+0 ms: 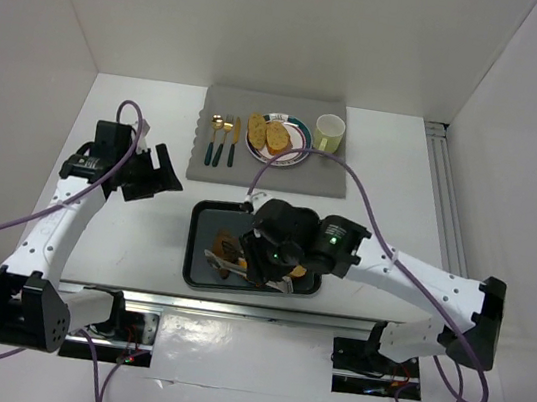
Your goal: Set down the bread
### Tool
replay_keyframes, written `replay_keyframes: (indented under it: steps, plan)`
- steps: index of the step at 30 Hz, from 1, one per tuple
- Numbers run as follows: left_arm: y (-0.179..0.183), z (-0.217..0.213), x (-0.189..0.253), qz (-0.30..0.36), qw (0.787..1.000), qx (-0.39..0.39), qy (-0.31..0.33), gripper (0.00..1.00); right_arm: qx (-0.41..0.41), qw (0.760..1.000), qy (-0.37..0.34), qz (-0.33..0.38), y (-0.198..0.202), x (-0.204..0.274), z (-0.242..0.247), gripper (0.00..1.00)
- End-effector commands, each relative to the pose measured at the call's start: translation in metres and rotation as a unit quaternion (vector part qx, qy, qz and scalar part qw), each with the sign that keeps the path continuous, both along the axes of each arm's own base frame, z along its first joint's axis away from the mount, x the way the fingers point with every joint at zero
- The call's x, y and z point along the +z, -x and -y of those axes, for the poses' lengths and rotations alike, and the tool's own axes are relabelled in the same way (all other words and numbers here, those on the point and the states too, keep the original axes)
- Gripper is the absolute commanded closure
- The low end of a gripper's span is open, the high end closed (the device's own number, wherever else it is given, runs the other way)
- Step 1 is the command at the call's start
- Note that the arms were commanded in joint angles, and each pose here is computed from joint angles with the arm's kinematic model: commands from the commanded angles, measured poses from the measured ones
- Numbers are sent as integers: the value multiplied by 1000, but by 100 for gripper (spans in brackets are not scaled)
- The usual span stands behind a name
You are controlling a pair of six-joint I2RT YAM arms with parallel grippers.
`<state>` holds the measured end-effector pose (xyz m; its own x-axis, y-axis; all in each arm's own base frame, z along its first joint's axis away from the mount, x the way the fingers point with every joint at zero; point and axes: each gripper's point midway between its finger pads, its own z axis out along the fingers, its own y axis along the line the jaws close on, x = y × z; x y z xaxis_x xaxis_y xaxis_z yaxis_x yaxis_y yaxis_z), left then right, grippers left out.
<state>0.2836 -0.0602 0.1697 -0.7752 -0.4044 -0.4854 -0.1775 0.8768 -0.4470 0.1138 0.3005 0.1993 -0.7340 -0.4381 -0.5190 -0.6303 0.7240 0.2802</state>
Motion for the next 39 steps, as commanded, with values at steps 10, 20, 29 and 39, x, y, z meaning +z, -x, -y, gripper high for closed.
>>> replay_keyframes:
  steps: [10,20,29,39]
  plan:
    - [-8,1,16,25,1000,-10,2,11,-31,997,61,19,-6,-7,5,42]
    - [-6,4,14,22,1000,-20,6,11,-9,997,73,32,-15,-17,-12,36]
    - [-3,4,13,26,999,-20,6,11,30,994,98,36,-22,-33,-30,33]
    - [-3,2,12,31,999,-17,2,11,46,990,126,50,-32,-42,-37,47]
